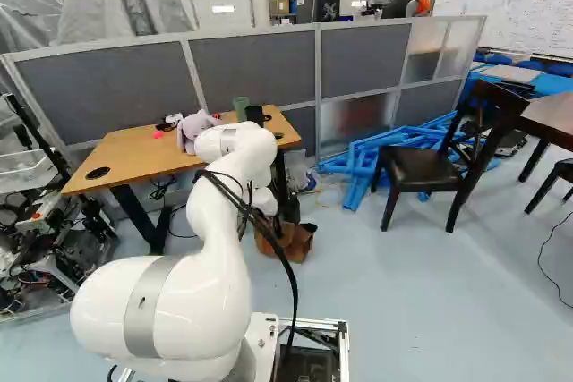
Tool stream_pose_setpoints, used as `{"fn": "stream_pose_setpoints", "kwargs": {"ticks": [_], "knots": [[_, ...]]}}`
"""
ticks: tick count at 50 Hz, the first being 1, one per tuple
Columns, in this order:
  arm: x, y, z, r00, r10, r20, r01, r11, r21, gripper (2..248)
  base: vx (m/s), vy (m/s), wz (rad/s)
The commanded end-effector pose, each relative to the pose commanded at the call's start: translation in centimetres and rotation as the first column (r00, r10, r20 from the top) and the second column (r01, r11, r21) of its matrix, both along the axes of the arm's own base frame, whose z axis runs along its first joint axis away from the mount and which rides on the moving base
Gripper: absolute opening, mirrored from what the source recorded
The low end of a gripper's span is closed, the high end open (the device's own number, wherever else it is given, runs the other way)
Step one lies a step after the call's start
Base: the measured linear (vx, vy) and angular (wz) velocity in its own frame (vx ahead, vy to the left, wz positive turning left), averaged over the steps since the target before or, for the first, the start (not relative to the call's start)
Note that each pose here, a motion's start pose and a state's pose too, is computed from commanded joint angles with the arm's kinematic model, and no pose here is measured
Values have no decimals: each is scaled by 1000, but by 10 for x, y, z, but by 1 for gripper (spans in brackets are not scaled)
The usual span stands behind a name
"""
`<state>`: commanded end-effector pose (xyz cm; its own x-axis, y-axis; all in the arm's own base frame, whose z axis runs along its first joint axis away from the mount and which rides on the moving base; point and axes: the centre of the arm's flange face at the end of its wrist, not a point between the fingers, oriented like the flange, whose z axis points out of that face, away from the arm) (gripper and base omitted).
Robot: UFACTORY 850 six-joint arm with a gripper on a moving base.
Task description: Pick up the bag on the ground and place it on the table
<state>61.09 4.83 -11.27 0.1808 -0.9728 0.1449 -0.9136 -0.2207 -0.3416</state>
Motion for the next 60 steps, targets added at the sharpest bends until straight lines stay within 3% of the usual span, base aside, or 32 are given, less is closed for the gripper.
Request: {"fn": "stream_pose_setpoints", "kwargs": {"ticks": [36,45,46,50,51,56,57,60], "knots": [[-2,0,-55,1000,0,-1,0,1000,0,247,0,0,0],[-2,0,-60,1000,0,0,0,1000,0,247,0,0,0],[-2,0,-60,1000,0,0,0,1000,0,217,0,0,0],[-2,0,-61,1000,0,0,0,1000,0,217,0,0,0],[-2,0,-61,1000,0,0,0,1000,0,180,0,0,0],[-2,0,-61,1000,0,0,0,1000,0,180,0,0,0],[-2,0,-61,1000,0,0,0,1000,0,142,0,0,0],[-2,0,-61,1000,0,0,0,1000,0,142,0,0,0]]}}
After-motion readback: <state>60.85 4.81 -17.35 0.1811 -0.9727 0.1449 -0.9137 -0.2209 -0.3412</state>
